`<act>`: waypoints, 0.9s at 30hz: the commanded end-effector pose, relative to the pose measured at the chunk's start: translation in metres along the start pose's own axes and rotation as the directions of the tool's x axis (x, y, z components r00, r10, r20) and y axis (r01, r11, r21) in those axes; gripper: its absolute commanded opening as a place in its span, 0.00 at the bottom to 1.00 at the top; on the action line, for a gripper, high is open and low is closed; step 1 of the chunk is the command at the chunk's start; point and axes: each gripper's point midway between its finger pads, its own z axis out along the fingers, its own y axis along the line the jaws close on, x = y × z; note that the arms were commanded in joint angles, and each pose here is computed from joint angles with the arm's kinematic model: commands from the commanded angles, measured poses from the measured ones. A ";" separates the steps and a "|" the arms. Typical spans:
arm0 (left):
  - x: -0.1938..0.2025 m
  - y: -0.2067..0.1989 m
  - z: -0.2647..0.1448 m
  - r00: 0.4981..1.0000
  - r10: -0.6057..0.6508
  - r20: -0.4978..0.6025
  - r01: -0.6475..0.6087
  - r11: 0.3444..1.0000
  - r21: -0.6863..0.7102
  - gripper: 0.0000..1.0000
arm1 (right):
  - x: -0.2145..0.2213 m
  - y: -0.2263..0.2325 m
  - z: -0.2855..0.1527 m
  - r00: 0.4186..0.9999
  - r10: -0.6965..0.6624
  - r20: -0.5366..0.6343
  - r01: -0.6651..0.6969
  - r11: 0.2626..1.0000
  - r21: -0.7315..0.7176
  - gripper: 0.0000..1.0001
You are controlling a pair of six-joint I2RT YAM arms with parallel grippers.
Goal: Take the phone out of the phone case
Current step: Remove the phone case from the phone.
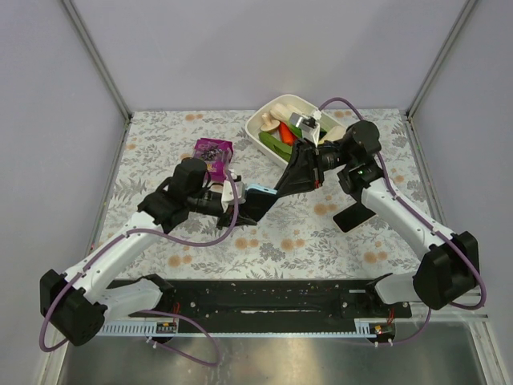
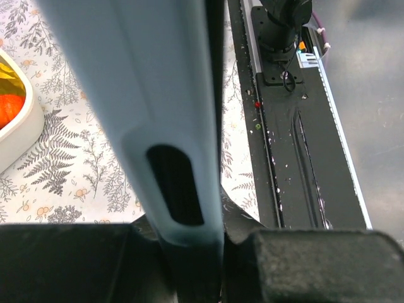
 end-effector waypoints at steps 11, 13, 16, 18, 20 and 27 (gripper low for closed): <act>-0.027 0.003 -0.001 0.986 0.167 -0.002 -0.167 0.985 -0.039 0.00 | -0.003 -0.013 0.010 0.999 0.038 0.023 -0.039 0.998 0.043 0.01; -0.027 0.002 -0.001 0.989 0.145 -0.002 -0.145 0.989 -0.040 0.00 | -0.003 -0.017 0.009 0.999 0.024 0.025 -0.026 0.997 0.074 0.03; -0.025 0.006 0.001 0.995 0.102 -0.003 -0.102 0.993 -0.059 0.00 | 0.001 -0.025 0.006 1.000 0.010 0.010 -0.011 0.986 0.169 0.20; -0.023 0.009 0.001 0.997 0.074 0.003 -0.074 0.994 -0.079 0.00 | -0.001 -0.024 0.002 0.999 -0.039 -0.008 0.040 0.972 0.232 0.32; -0.023 0.012 0.000 0.999 0.044 0.025 -0.041 0.996 -0.084 0.00 | -0.003 -0.023 -0.002 0.996 -0.091 -0.026 0.094 0.955 0.280 0.42; -0.032 0.012 -0.004 0.991 -0.060 0.116 0.066 0.997 -0.045 0.00 | -0.005 -0.014 -0.011 0.982 -0.183 -0.055 0.190 0.912 0.363 0.47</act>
